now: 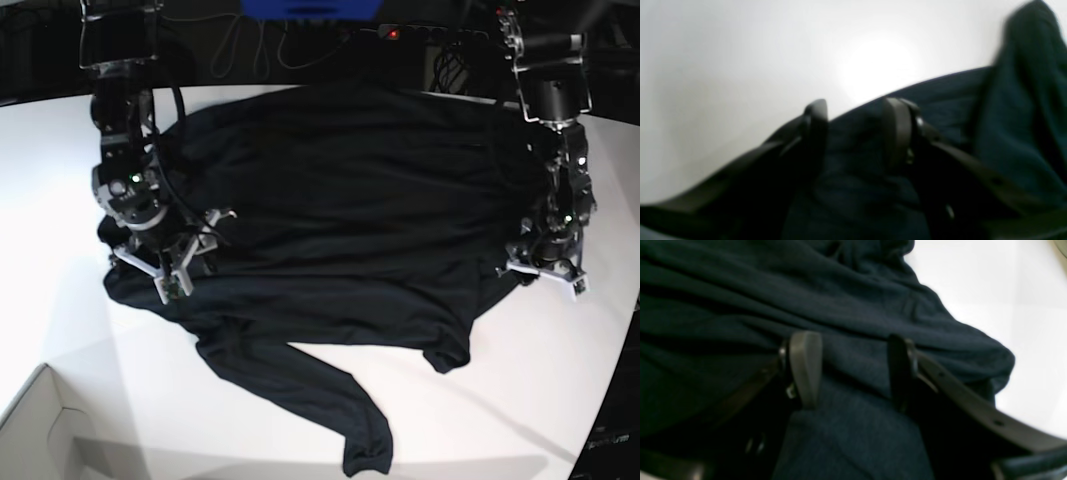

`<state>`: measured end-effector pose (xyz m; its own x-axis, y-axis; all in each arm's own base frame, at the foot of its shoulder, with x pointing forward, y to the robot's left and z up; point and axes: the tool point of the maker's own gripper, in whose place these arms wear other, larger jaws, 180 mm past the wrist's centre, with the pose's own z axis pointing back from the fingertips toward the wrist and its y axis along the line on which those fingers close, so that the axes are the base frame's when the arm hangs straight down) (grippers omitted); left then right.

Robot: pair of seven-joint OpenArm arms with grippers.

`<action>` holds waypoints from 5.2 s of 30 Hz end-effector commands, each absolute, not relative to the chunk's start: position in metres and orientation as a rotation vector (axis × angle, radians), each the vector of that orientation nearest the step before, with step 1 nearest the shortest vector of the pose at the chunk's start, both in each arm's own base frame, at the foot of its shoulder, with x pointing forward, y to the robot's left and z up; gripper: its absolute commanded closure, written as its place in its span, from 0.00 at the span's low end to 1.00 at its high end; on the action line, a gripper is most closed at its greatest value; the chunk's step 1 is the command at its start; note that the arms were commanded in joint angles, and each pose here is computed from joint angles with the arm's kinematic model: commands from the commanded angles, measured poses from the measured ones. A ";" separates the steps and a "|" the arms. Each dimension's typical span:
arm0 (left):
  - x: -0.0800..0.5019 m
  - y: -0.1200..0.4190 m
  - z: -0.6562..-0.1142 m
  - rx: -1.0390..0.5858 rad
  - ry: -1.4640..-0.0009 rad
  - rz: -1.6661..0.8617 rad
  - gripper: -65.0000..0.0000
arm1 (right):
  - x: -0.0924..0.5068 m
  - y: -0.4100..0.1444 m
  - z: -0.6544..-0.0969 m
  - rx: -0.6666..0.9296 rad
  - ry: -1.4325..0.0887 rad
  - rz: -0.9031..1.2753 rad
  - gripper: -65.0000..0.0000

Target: Layout the t-shirt on the table in an organized manner, then fold the t-shirt properly

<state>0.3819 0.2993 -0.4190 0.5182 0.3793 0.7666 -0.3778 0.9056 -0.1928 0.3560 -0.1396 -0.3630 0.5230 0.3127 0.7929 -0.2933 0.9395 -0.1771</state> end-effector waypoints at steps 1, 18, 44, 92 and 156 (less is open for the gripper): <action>0.387 0.312 -0.405 0.025 -0.963 0.448 0.59 | 0.369 -0.134 -0.346 -0.014 -1.016 0.372 0.51; 0.355 0.311 -0.435 0.046 -0.884 0.441 0.59 | 0.471 -0.065 -0.346 0.027 -0.974 0.601 0.43; 0.312 0.355 -0.422 0.126 -0.910 0.497 0.59 | 0.475 -0.112 -0.406 0.093 -0.927 0.338 0.44; 0.366 0.324 -0.366 0.070 -1.076 0.418 1.00 | 0.458 -0.099 -0.382 0.095 -1.006 0.380 0.44; 0.423 0.298 -0.410 0.067 -0.972 0.403 0.56 | 0.455 -0.097 -0.386 0.098 -0.996 0.384 0.44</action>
